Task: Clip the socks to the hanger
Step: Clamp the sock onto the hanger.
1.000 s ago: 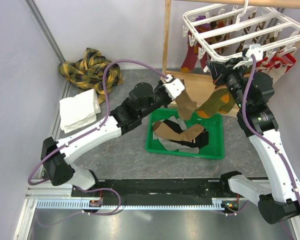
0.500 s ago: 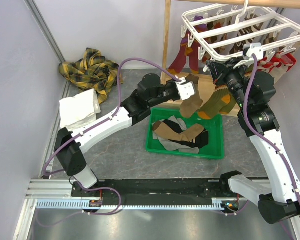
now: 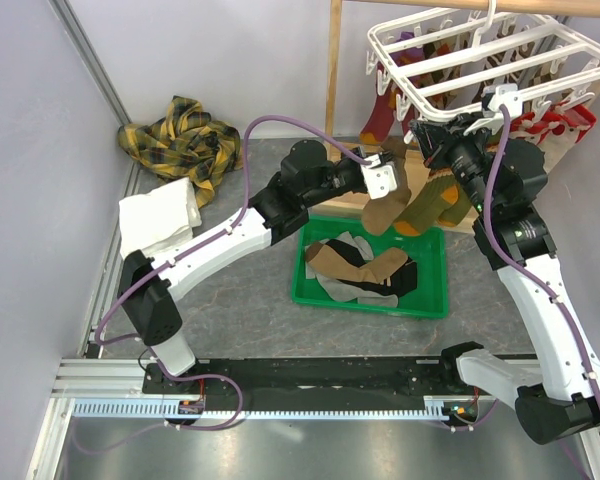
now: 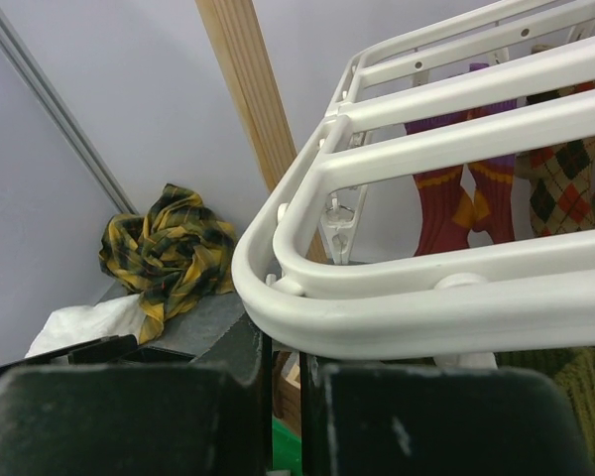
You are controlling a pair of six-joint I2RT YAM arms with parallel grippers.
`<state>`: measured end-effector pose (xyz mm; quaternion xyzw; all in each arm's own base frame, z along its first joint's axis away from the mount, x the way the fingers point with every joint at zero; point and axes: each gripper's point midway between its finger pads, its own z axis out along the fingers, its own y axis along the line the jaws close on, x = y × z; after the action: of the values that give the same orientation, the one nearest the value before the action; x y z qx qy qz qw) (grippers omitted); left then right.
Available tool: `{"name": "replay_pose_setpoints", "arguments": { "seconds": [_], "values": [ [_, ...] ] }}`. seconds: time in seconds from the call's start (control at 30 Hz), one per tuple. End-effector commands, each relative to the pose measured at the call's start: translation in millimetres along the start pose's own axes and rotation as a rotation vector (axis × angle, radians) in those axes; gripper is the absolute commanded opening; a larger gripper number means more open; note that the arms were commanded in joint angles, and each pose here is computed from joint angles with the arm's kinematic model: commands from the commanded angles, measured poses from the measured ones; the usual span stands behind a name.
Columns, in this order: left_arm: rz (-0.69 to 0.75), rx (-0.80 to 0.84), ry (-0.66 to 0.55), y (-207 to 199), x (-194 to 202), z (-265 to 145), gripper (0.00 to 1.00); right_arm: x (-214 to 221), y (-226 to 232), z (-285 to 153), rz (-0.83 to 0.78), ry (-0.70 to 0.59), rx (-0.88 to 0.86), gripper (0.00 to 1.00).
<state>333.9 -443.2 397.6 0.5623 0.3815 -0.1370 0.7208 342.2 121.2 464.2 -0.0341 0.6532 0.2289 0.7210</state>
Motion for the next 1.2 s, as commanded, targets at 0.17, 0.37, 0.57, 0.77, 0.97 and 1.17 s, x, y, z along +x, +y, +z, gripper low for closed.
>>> {"name": "replay_pose_setpoints", "arguments": {
  "seconds": [0.17, 0.37, 0.57, 0.77, 0.97, 1.17],
  "values": [
    [0.092, -0.05, -0.091, 26.1, -30.4, 6.4, 0.02, 10.0, 14.3, 1.2, 0.02, 0.062, -0.069, 0.0],
    [0.094, -0.053, -0.096, 31.3, -34.8, 10.0, 0.02, 10.7, 16.1, 1.4, 0.023, 0.065, -0.079, 0.0],
    [0.085, -0.057, -0.101, 34.1, -38.4, 11.6, 0.02, 12.4, 18.9, 2.1, 0.031, 0.073, -0.094, 0.0],
    [0.076, -0.062, -0.12, 37.7, -46.1, 11.4, 0.02, 14.3, 18.4, 3.0, 0.035, 0.077, -0.093, 0.0],
    [0.071, -0.056, -0.127, 35.5, -49.3, 12.8, 0.02, 14.7, 18.6, 2.9, 0.037, 0.079, -0.094, 0.0],
    [0.062, -0.058, -0.124, 35.6, -47.5, 13.4, 0.02, 11.7, 18.7, 0.8, 0.032, 0.071, -0.093, 0.31]
  ]
}}
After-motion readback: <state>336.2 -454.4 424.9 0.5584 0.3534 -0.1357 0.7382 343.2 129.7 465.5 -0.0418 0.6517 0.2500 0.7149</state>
